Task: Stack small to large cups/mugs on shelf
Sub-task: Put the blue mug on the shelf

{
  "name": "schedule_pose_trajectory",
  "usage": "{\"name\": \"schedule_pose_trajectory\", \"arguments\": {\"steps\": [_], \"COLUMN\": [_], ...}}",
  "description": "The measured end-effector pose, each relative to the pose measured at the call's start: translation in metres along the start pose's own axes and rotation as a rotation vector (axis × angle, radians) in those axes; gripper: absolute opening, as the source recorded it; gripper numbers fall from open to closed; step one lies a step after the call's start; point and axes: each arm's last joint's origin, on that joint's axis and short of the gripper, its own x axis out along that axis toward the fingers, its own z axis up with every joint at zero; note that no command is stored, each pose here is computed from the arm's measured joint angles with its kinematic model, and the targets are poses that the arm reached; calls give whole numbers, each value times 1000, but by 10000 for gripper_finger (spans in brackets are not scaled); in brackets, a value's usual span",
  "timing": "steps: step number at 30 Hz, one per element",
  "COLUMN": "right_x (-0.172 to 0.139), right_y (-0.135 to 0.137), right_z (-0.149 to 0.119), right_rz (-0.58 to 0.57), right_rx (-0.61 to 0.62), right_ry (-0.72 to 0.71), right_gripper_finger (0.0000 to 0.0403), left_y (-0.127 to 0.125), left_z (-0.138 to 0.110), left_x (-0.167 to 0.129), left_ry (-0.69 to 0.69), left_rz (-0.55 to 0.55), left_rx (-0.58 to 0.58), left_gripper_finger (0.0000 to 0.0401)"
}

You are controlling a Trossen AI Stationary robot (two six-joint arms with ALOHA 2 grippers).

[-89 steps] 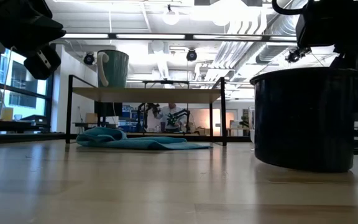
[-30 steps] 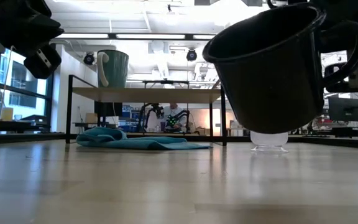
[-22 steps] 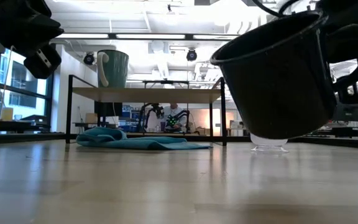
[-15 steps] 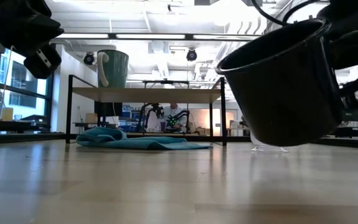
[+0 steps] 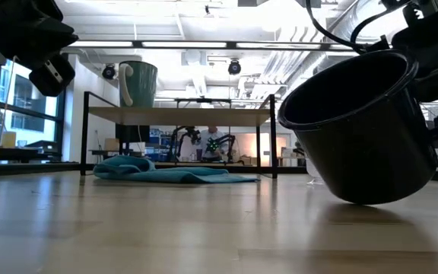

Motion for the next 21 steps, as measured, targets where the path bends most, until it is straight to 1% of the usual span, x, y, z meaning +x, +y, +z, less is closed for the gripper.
{"name": "schedule_pose_trajectory", "arguments": {"steps": [7, 12, 16, 21], "right_x": [0, 0, 0, 0], "right_y": [0, 3, 3, 7], "right_z": [0, 0, 0, 0], "right_rz": [-1, 39, 43, 76], "right_rx": [1, -1, 3, 7], "right_ry": [0, -19, -21, -18], "right_gripper_finger": [0, 0, 0, 0], "left_y": [0, 0, 0, 0], "left_z": [0, 0, 0, 0], "left_x": [0, 0, 0, 0], "left_ry": [0, 0, 0, 0], "left_rz": [0, 1, 1, 1], "left_rx": [0, 0, 1, 0], "left_gripper_finger": [26, 26, 26, 26]}}
